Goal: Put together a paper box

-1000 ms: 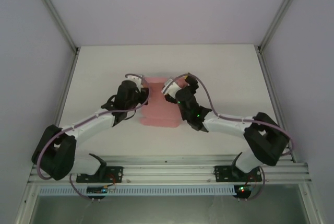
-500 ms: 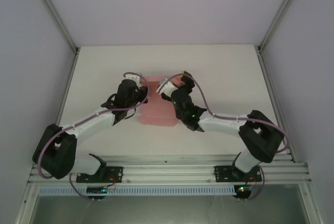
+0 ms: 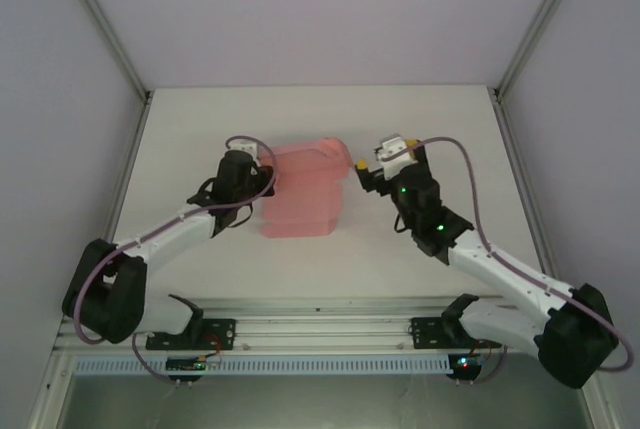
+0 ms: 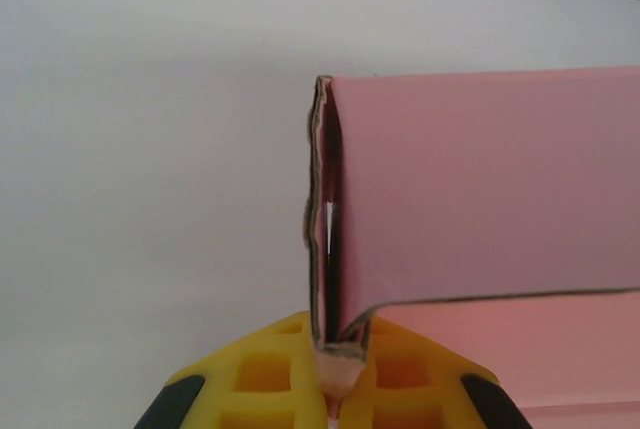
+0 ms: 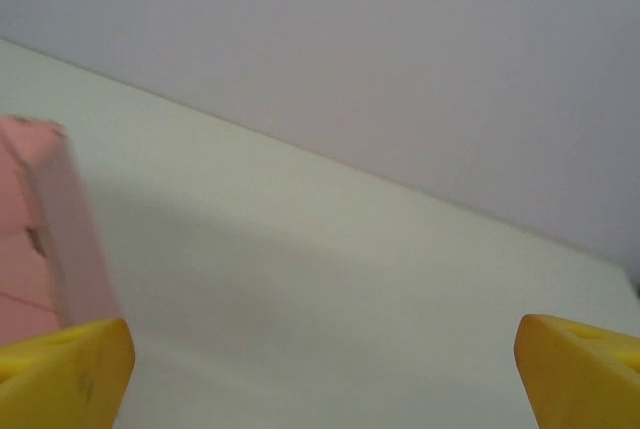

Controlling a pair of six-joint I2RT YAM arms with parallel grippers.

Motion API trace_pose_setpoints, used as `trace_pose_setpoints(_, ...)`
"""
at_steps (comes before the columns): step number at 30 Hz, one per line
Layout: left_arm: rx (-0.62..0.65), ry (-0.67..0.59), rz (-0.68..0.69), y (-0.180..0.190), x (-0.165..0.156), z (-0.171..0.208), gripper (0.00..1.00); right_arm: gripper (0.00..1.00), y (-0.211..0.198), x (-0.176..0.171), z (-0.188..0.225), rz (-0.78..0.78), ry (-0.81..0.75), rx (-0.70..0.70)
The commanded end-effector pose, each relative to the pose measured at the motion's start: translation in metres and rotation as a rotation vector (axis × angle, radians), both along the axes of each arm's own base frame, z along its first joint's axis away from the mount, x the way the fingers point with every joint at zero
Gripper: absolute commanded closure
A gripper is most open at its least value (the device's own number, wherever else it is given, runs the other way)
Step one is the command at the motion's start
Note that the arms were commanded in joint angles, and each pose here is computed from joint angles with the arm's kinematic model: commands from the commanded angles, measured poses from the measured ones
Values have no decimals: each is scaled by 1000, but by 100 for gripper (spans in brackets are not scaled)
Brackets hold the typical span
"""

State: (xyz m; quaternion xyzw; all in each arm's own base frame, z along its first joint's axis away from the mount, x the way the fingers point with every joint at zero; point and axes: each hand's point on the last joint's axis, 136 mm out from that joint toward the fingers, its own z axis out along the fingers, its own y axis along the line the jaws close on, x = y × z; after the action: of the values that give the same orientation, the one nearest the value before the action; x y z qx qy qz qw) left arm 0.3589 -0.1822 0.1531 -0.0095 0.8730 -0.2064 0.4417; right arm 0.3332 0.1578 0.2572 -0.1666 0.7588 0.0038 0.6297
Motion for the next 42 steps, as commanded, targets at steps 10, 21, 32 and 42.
trace_pose_setpoints(10,-50,-29,-15,-1,-2,15,100,1,29,16,-78,118,310,122)
trace_pose_setpoints(21,-51,-40,-64,-7,-4,15,100,0,53,38,-52,188,201,265)
trace_pose_setpoints(32,-134,-33,-116,-22,-5,18,100,1,110,53,-57,357,193,271)
trace_pose_setpoints(42,-93,-17,-30,-5,-5,12,100,1,126,44,-81,331,235,137)
